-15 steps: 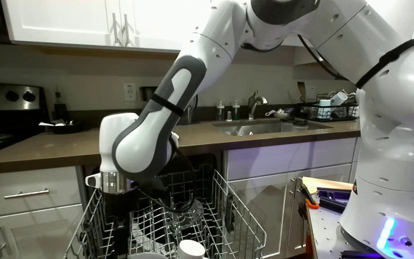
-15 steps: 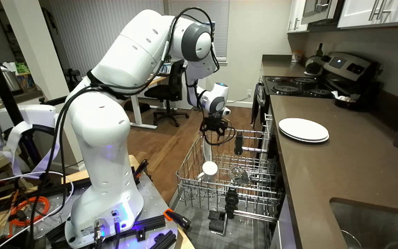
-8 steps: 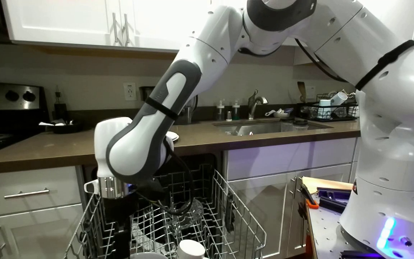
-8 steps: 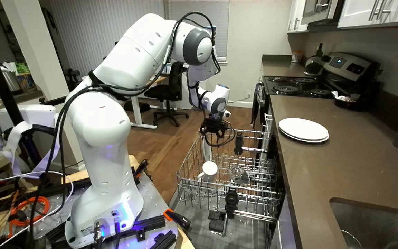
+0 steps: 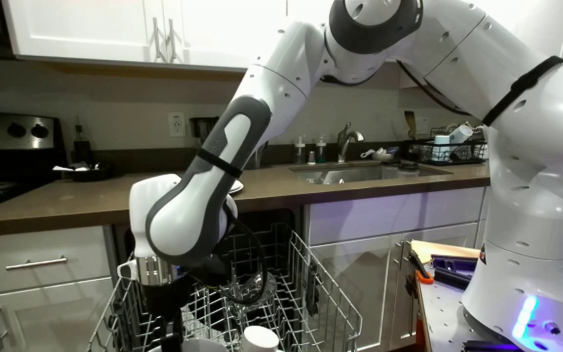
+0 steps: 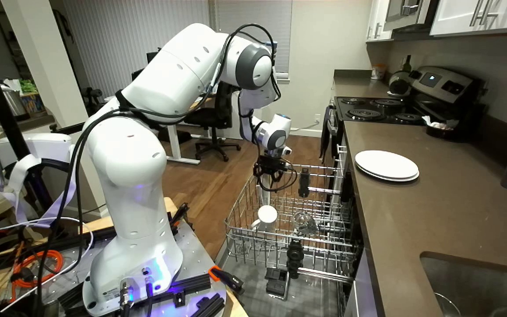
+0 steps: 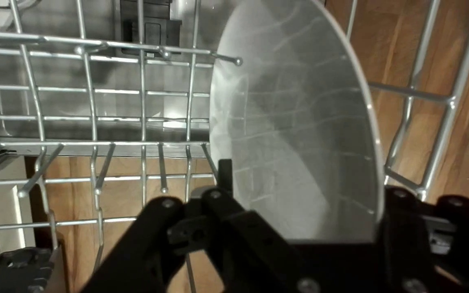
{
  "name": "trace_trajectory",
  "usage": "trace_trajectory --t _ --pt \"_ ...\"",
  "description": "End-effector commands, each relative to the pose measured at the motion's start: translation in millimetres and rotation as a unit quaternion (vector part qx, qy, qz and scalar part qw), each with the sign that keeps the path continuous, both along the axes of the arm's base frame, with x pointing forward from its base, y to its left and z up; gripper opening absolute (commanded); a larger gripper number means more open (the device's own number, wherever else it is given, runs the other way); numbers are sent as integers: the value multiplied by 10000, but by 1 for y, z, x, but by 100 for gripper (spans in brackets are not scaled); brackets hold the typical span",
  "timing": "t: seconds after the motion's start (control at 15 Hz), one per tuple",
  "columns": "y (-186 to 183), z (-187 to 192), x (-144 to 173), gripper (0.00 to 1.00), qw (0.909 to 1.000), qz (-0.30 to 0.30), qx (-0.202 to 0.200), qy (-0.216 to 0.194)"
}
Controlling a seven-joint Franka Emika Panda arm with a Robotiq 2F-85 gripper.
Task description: Pick up the plate from the plate holder and put it on top of other the plates on the kitchen base top
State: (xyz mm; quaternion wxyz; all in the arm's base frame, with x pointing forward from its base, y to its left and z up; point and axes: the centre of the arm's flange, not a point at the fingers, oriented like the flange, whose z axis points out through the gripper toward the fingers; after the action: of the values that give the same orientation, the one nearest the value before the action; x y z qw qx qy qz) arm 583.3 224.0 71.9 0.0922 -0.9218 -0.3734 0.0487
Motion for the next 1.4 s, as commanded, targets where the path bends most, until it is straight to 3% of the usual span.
trace_trajectory --t 0.0,0.27,0.4,0.87,1.33 --pt "0 11 2 39 9999 -53 -79 103" --pt "0 24 1 13 9999 -84 -101 86" --pt "1 34 0 6 9999 -87 -110 64" --pt "3 78 -8 8 9998 -59 -168 25" --pt "12 157 -41 8 9944 -292 -778 -659"
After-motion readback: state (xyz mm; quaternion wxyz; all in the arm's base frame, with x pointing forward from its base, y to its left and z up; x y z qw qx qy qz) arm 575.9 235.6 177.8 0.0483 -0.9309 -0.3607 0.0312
